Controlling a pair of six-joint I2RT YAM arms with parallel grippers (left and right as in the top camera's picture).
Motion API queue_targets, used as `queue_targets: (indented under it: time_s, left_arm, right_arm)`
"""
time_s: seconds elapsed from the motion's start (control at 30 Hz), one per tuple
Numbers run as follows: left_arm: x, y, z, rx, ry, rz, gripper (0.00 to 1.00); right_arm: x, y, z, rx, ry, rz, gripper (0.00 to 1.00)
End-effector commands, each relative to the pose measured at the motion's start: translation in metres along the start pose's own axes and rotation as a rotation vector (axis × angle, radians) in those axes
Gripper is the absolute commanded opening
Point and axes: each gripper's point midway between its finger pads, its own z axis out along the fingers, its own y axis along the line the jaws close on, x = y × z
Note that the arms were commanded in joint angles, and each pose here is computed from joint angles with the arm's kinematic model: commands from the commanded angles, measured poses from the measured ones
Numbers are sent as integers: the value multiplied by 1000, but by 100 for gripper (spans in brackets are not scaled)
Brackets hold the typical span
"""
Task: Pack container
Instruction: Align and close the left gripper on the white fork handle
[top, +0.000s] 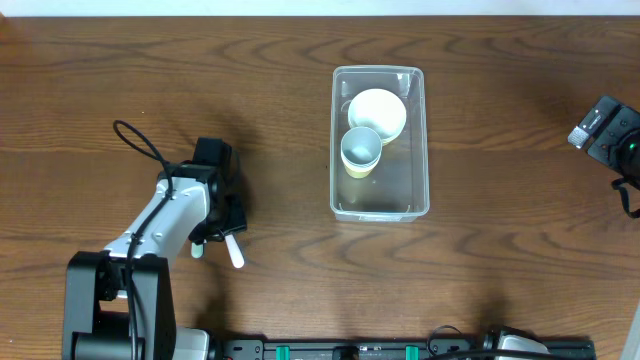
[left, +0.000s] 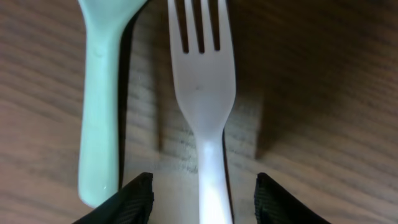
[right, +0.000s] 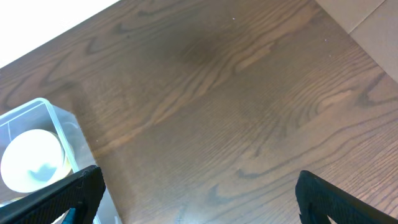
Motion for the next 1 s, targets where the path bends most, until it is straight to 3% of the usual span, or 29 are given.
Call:
queue_targets:
  time_s: [0.0, 0.13, 0.3, 0.43, 0.6, 0.83, 0.9, 0.97]
  left_arm:
    - [8, 3, 10, -6, 18, 36, 55]
    - [6, 2, 18, -4, 14, 36, 54]
    - [3, 0, 18, 1, 2, 36, 31]
    - [-3, -2, 9, 6, -8, 62, 24]
    - [-15, -14, -27, 37, -30, 98, 19]
    - [-26, -70, -107, 180, -141, 246, 13]
    - [-26, -78, -127, 177, -183, 281, 11]
    - [-29, -67, -133, 106, -216, 201, 14]
  right_arm:
    - [-1, -5, -2, 16, -10, 20, 99]
    - [-1, -5, -2, 16, -10, 20, 99]
    - [-1, -5, -2, 16, -10, 20, 99]
    - [-1, -5, -2, 16, -10, 20, 99]
    - [-1, -5, -2, 16, -10, 20, 99]
    - [-1, -5, -2, 16, -10, 20, 99]
    - [-1, -5, -2, 16, -10, 20, 99]
    - [-1, -5, -2, 16, -10, 20, 99]
